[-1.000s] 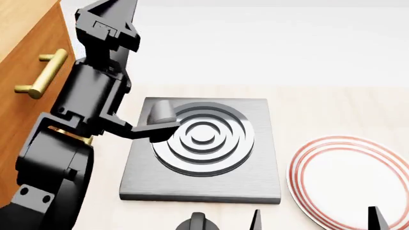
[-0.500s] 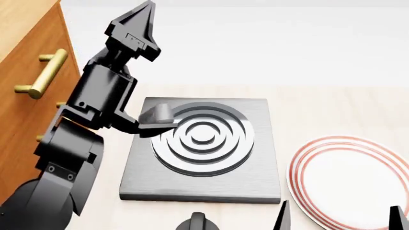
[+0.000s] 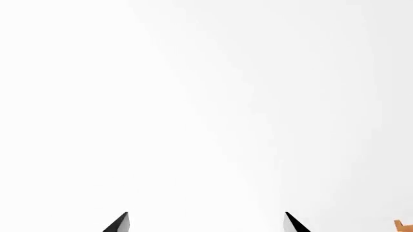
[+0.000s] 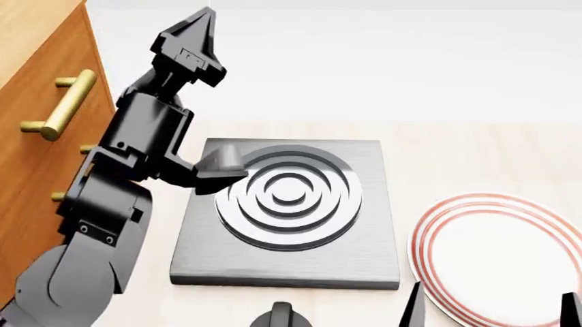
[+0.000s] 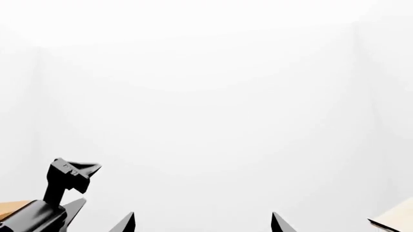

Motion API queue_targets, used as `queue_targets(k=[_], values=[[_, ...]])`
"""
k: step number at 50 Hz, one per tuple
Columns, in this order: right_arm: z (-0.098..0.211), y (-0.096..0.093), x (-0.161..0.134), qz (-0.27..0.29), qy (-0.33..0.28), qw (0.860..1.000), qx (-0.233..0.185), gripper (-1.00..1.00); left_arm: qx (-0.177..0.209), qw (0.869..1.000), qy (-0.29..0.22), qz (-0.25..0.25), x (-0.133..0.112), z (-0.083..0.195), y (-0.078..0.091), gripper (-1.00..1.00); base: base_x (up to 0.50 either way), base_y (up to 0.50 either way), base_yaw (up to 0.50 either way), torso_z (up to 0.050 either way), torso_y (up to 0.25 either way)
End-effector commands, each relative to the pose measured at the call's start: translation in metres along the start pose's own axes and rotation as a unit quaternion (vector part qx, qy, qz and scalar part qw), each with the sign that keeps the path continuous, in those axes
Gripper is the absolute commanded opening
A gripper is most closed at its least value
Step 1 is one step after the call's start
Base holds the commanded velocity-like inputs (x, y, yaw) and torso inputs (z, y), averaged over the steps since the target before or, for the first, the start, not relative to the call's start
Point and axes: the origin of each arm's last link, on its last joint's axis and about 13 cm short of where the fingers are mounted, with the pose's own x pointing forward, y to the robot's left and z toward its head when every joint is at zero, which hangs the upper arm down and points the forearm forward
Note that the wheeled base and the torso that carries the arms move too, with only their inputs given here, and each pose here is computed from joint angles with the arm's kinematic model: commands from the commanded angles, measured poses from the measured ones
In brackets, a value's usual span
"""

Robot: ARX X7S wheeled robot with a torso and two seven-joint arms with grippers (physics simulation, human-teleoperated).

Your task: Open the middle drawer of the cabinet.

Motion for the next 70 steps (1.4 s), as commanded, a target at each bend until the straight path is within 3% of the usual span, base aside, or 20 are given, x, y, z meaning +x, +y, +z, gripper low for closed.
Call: queue_targets(k=[1,2,3,4,6,23,26,30,31,32,37,51,70], values=[[-0.001,0.0,0.0,0.002,0.001,1.0,0.001,1.0,-0.097,0.994,0.024,-0.045,0.005,0.006,-0.013,1.0,0.0,0.0,0.0,0.0,0.0],[-0.001,0.0,0.0,0.002,0.001,1.0,0.001,1.0,-0.077,0.996,0.021,-0.033,0.006,0.005,-0.013,1.0,0.0,0.0,0.0,0.0,0.0],[-0.001,0.0,0.0,0.002,0.001,1.0,0.001,1.0,-0.094,0.995,0.024,-0.03,0.007,0.006,-0.014,1.0,0.0,0.0,0.0,0.0,0.0],[-0.001,0.0,0.0,0.002,0.001,1.0,0.001,1.0,-0.149,0.987,0.034,-0.052,0.007,0.007,-0.015,1.0,0.0,0.0,0.0,0.0,0.0],[-0.001,0.001,0.0,0.003,0.001,1.0,0.001,1.0,-0.117,0.992,0.028,-0.034,0.007,0.007,-0.014,1.0,0.0,0.0,0.0,0.0,0.0],[-0.001,0.001,0.0,0.003,0.001,1.0,0.001,1.0,-0.213,0.976,0.045,-0.018,0.007,0.01,-0.01,1.0,0.0,0.0,0.0,0.0,0.0],[-0.001,0.001,0.0,0.004,0.001,1.0,0.001,1.0,-0.247,0.967,0.057,-0.038,0.007,0.011,-0.013,1.0,0.0,0.0,0.0,0.0,0.0],[-0.001,0.001,0.0,0.003,0.001,1.0,0.001,1.0,-0.332,0.936,0.082,-0.089,0.005,0.012,-0.017,1.0,0.0,0.0,0.0,0.0,0.0],[0.0,0.001,0.0,0.004,0.001,1.0,0.001,1.0,-0.333,0.935,0.084,-0.089,0.005,0.011,-0.018,1.0,0.0,0.0,0.0,0.0,0.0],[0.0,0.001,0.0,0.003,0.001,1.0,0.001,1.0,-0.307,0.946,0.076,-0.076,0.005,0.011,-0.019,1.0,0.0,0.0,0.0,0.0,0.0],[-0.001,0.001,0.0,0.004,0.001,1.0,0.001,1.0,-0.311,0.944,0.081,-0.08,0.005,0.01,-0.021,1.0,0.0,0.0,0.0,0.0,0.0],[0.0,0.0,0.0,0.003,-0.001,1.0,0.003,1.0,-0.274,0.955,0.068,-0.095,0.005,0.018,-0.035,1.0,0.0,0.0,0.0,0.0,0.0],[0.001,-0.001,0.0,0.002,-0.002,1.0,0.005,1.0,-0.27,0.952,0.057,-0.132,-0.01,0.043,-0.068,1.0,0.0,0.0,0.0,0.0,0.0]])
